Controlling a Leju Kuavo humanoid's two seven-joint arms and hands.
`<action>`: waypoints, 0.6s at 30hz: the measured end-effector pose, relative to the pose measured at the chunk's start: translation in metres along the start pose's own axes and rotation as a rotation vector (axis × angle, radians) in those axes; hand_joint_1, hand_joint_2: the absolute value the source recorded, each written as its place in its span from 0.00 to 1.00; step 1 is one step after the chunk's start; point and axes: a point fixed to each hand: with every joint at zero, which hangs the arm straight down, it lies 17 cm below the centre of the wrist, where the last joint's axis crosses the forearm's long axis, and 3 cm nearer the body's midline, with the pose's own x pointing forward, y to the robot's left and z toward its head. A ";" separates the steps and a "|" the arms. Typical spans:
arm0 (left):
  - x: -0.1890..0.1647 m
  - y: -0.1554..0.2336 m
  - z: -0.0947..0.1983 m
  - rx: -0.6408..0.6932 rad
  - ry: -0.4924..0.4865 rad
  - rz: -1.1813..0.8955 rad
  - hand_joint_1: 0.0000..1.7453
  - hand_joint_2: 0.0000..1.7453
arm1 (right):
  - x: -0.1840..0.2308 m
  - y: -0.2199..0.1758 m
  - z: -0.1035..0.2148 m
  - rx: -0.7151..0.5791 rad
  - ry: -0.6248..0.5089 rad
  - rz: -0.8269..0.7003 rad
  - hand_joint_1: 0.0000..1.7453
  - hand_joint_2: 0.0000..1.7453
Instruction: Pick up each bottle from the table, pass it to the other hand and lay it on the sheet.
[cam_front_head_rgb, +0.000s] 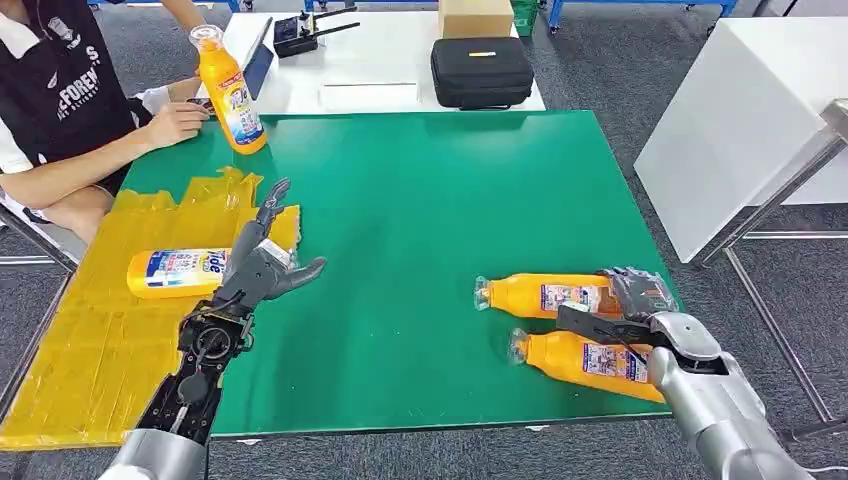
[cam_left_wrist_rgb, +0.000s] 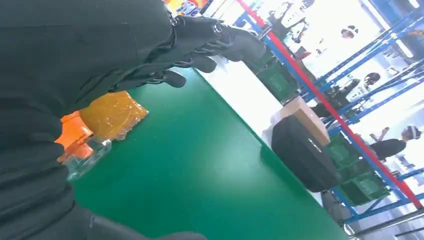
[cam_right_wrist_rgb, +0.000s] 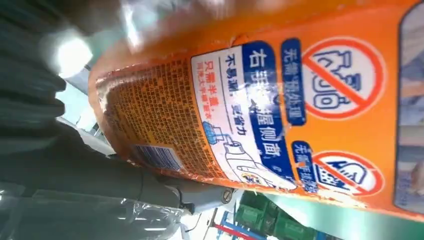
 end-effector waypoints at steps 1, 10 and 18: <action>0.001 0.001 0.000 0.002 -0.003 0.000 0.00 1.00 | 0.000 0.000 0.000 0.001 0.000 -0.001 0.84 1.00; 0.015 0.004 0.002 0.011 -0.046 0.031 0.00 0.00 | 0.005 -0.008 -0.003 -0.064 0.012 0.034 1.00 1.00; 0.059 0.005 0.018 -0.005 -0.142 0.151 0.00 1.00 | 0.027 -0.033 -0.003 -0.291 0.040 -0.038 1.00 1.00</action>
